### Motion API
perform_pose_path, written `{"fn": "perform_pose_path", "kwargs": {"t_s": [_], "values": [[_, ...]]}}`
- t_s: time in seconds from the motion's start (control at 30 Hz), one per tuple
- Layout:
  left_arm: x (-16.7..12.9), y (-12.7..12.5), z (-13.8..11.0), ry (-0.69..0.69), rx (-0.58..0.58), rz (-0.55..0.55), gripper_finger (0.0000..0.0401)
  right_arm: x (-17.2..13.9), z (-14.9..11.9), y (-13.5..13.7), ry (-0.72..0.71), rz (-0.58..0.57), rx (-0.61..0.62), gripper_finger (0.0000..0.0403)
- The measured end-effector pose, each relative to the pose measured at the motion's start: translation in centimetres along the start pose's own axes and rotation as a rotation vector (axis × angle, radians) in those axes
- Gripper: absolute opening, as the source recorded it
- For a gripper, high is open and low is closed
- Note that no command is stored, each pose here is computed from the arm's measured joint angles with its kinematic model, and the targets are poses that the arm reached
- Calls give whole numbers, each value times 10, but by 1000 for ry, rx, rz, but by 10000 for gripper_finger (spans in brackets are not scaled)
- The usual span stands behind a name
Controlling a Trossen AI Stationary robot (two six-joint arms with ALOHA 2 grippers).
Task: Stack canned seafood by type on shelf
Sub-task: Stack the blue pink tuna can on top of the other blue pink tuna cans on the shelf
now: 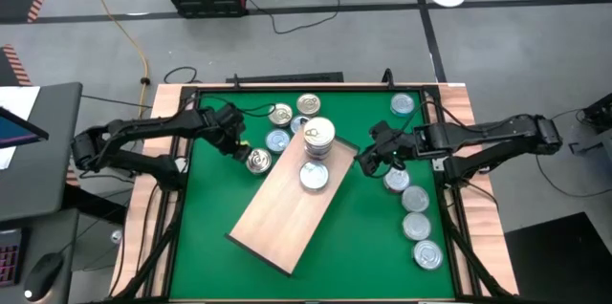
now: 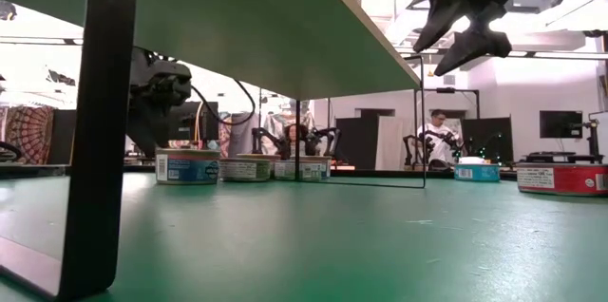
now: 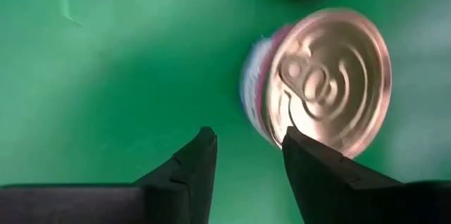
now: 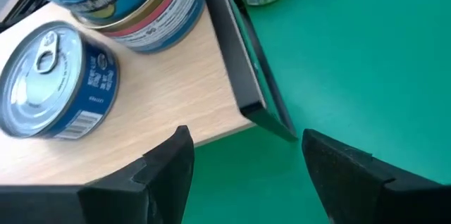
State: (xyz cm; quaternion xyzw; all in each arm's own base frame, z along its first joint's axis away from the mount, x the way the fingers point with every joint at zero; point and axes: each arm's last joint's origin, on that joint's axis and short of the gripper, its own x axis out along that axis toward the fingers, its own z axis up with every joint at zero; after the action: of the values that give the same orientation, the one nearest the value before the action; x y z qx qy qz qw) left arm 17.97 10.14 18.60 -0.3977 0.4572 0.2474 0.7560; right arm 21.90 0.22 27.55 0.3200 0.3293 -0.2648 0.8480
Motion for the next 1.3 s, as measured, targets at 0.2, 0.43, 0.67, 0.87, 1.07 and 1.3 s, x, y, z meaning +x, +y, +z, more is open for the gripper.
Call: {"fn": "perform_pose_path", "kwargs": {"t_s": [0.2,0.43,0.67,0.87,1.07,1.3], "values": [[1,-3,3,-41,-40,-8,134,0,0,0,7,8,-8,285],[11,-7,1,-11,-68,34,117,-3,0,0,0,16,-20,285],[19,-2,4,20,-23,53,19,-6,1,-1,-7,26,-22,285],[19,18,1,61,-41,195,1,-9,2,-1,-19,45,-14,285],[-3,22,1,33,-17,227,1,-12,3,-1,-31,57,-8,285],[-53,7,1,-131,-68,208,12,-13,3,-1,-34,60,-9,285]]}}
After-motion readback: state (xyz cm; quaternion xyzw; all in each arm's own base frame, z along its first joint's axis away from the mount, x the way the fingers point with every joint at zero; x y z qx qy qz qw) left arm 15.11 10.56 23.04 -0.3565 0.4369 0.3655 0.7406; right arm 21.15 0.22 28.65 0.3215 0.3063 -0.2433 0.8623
